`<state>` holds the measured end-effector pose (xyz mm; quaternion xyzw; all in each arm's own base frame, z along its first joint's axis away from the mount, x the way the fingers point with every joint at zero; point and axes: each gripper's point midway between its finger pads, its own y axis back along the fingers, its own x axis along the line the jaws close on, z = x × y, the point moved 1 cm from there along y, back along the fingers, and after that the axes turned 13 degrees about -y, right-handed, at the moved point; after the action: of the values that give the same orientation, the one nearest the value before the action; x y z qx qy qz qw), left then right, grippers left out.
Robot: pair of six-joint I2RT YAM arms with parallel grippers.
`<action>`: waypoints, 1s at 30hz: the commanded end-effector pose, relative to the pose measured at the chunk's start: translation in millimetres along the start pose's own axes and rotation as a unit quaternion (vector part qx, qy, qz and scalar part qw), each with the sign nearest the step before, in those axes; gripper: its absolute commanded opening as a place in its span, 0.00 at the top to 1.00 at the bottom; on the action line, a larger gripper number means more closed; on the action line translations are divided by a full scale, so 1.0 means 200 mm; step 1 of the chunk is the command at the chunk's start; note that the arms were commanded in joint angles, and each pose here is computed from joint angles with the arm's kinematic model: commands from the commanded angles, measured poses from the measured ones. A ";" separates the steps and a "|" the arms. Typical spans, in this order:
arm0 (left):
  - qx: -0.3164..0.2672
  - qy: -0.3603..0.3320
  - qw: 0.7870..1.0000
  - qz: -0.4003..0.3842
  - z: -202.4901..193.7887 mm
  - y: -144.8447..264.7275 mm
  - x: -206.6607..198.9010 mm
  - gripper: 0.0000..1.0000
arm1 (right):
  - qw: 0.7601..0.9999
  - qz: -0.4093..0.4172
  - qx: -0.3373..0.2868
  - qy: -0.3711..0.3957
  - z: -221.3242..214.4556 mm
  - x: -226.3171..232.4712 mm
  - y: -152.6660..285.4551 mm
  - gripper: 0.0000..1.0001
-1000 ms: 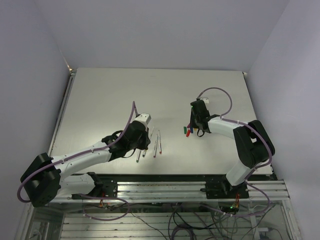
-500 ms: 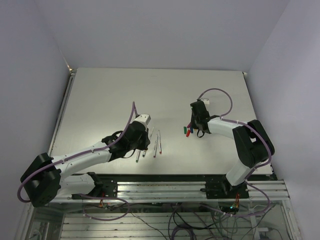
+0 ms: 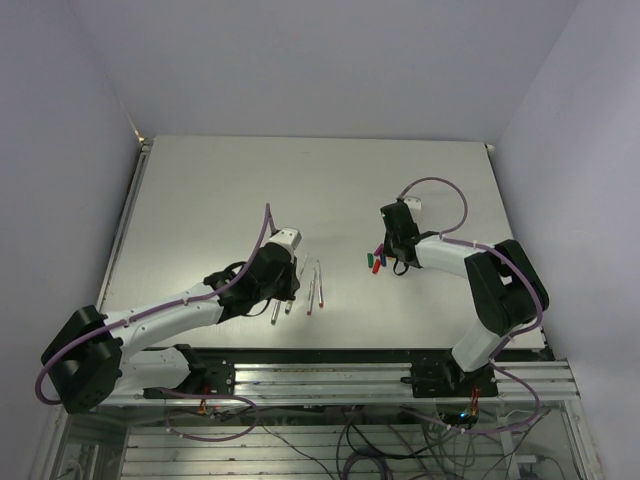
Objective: Insert the pens into the pen caps
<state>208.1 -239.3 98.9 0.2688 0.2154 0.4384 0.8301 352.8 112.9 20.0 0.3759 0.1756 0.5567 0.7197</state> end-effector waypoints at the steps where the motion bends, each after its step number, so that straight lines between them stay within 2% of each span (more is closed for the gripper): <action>1: 0.000 0.003 1.000 -0.001 -0.01 -0.01 -0.01 0.93 | 0.997 -0.046 0.050 0.022 -0.15 -0.11 -0.01 1.00; 8: -0.007 0.003 1.000 -0.019 0.01 -0.03 -0.04 0.93 | 1.000 -0.008 -0.013 0.006 0.07 -0.04 0.13 1.00; 16: -0.051 0.004 0.996 -0.075 0.10 -0.04 -0.15 0.93 | 0.984 0.126 -0.118 -0.034 0.35 0.10 0.50 1.00; 22: -0.118 0.001 0.981 -0.152 0.24 0.02 -0.30 0.93 | 0.950 0.259 -0.169 -0.041 0.44 0.20 0.79 1.00; 30: -0.192 0.013 0.946 -0.260 0.38 0.13 -0.57 0.93 | 0.898 0.372 -0.228 -0.062 0.51 0.27 1.04 1.00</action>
<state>191.2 -312.7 144.8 0.1245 0.2077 0.3085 0.9199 305.9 133.9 220.5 0.2937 -0.1026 0.7464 0.5883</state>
